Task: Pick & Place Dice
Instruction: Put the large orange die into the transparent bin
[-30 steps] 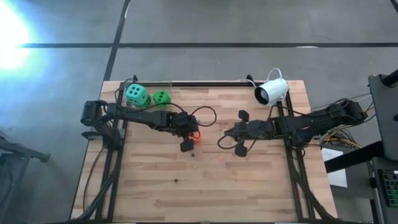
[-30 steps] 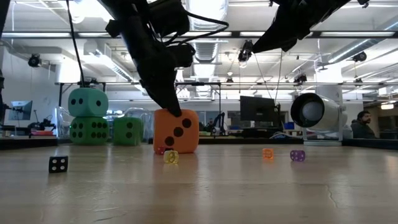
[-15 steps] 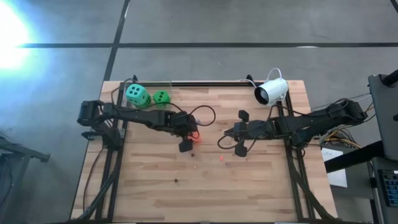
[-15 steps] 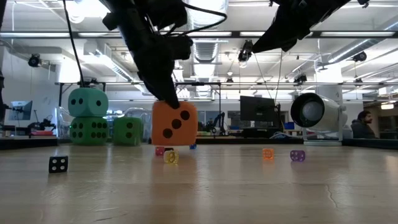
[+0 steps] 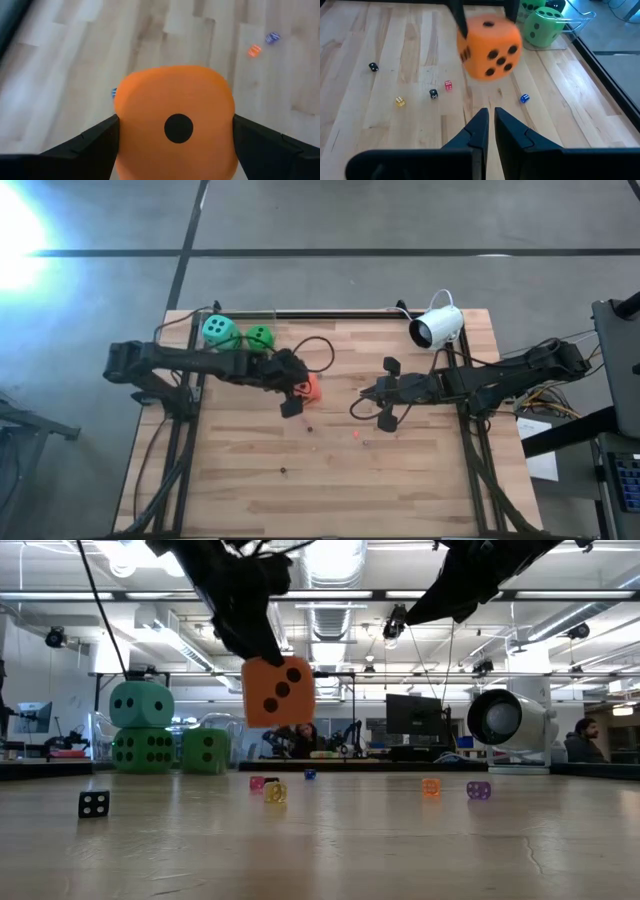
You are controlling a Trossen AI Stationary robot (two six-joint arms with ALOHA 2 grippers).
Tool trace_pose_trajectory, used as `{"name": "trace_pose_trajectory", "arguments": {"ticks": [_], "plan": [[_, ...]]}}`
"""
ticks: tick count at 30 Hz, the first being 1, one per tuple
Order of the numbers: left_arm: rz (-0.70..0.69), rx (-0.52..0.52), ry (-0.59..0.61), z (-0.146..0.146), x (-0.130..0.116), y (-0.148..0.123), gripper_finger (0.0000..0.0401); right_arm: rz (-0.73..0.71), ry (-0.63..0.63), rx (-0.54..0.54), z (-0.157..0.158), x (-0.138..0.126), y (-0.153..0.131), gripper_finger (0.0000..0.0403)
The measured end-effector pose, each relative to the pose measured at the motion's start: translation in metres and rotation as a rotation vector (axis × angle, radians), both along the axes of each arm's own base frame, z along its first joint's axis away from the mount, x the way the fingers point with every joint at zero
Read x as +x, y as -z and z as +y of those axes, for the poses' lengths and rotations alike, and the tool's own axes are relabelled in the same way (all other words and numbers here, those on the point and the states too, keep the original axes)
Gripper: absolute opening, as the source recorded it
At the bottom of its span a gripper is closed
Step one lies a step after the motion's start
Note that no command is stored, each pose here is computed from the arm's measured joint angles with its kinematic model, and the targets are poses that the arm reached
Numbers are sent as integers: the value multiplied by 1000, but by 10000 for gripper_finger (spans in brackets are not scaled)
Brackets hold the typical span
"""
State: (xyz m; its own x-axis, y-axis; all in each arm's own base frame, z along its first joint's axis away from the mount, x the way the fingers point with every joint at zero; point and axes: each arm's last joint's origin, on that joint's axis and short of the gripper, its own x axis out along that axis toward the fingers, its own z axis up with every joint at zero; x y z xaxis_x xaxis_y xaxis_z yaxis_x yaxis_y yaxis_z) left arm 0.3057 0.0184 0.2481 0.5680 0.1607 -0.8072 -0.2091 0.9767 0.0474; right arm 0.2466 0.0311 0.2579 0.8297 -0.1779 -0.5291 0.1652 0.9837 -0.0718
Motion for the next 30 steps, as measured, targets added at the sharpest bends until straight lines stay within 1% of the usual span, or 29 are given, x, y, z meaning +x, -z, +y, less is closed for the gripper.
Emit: {"name": "trace_pose_trajectory", "arguments": {"ticks": [4,7,10,13,16,20,26,30], "plan": [[-35,44,-37,2,-14,-18,339,0,0,0,0,0,0,27],[-94,72,-67,5,-26,-35,339,1,-3,-5,0,0,0,27],[-140,125,-129,11,-40,-52,339,1,-4,-7,0,0,0,27],[-128,158,-221,20,-56,-60,339,0,-4,-7,0,0,0,27],[-100,172,-331,33,-70,-64,339,0,-4,-7,0,0,0,27],[-72,179,-477,54,-81,-63,339,0,-4,-6,0,0,0,27],[-31,185,-630,89,-90,-57,339,0,-4,-6,0,0,0,27],[0,187,-691,105,-95,-53,340,0,-4,-6,0,0,0,27]]}}
